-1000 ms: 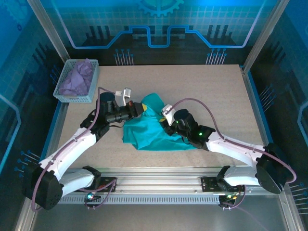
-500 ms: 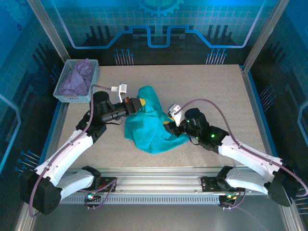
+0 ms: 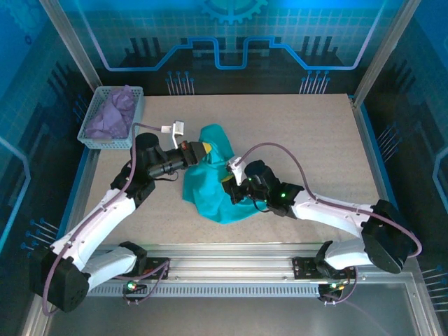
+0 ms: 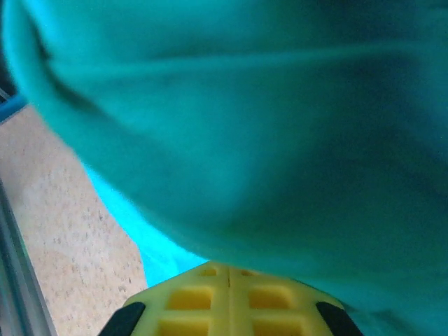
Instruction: Fold the inside-out t-shirt
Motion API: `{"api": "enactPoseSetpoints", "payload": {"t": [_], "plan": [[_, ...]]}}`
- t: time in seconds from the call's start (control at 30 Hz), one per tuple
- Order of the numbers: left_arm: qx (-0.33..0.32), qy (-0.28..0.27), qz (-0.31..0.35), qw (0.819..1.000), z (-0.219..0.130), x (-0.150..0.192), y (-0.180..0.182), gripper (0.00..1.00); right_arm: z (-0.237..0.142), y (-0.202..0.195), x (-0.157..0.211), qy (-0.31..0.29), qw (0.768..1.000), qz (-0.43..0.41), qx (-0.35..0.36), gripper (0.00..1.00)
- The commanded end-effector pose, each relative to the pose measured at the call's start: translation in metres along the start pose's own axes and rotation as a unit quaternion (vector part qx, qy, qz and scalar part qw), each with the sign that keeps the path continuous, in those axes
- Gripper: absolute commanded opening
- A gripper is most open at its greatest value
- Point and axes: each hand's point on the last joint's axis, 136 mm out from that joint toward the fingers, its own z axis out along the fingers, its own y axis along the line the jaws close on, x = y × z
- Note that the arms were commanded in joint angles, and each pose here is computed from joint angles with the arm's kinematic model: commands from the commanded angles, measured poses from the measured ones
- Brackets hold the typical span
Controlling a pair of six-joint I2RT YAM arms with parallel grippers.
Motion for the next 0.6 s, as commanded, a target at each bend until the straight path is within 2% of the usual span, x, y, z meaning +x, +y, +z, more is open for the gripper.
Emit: {"api": "enactPoseSetpoints", "payload": {"t": [0.0, 0.17, 0.27, 0.37, 0.4, 0.5, 0.57], "plan": [[0.004, -0.049, -0.008, 0.999, -0.008, -0.023, -0.014, 0.00, -0.002, -0.014, 0.002, -0.025, 0.999, -0.004, 0.038, 0.00], [0.014, -0.077, -0.034, 0.996, -0.013, -0.041, -0.019, 0.00, -0.004, -0.032, 0.036, -0.003, 0.997, -0.033, 0.071, 0.00], [0.020, -0.077, -0.031, 0.996, -0.015, -0.045, -0.027, 0.00, -0.006, -0.041, 0.044, 0.003, 0.996, -0.032, 0.087, 0.00], [0.019, -0.076, -0.032, 0.996, -0.015, -0.043, -0.026, 0.00, -0.010, -0.023, 0.027, -0.028, 0.999, -0.027, 0.037, 0.00], [0.018, -0.076, -0.034, 0.996, -0.014, -0.043, -0.024, 0.00, -0.011, -0.013, 0.019, -0.039, 0.999, -0.028, 0.012, 0.08], [0.018, -0.070, -0.042, 0.996, -0.011, -0.040, -0.019, 0.00, -0.016, 0.006, -0.006, -0.069, 0.997, -0.019, -0.032, 0.41], [0.020, -0.066, -0.046, 0.997, -0.009, -0.038, -0.017, 0.00, -0.014, 0.009, -0.017, -0.084, 0.996, -0.011, -0.038, 0.49]]}}
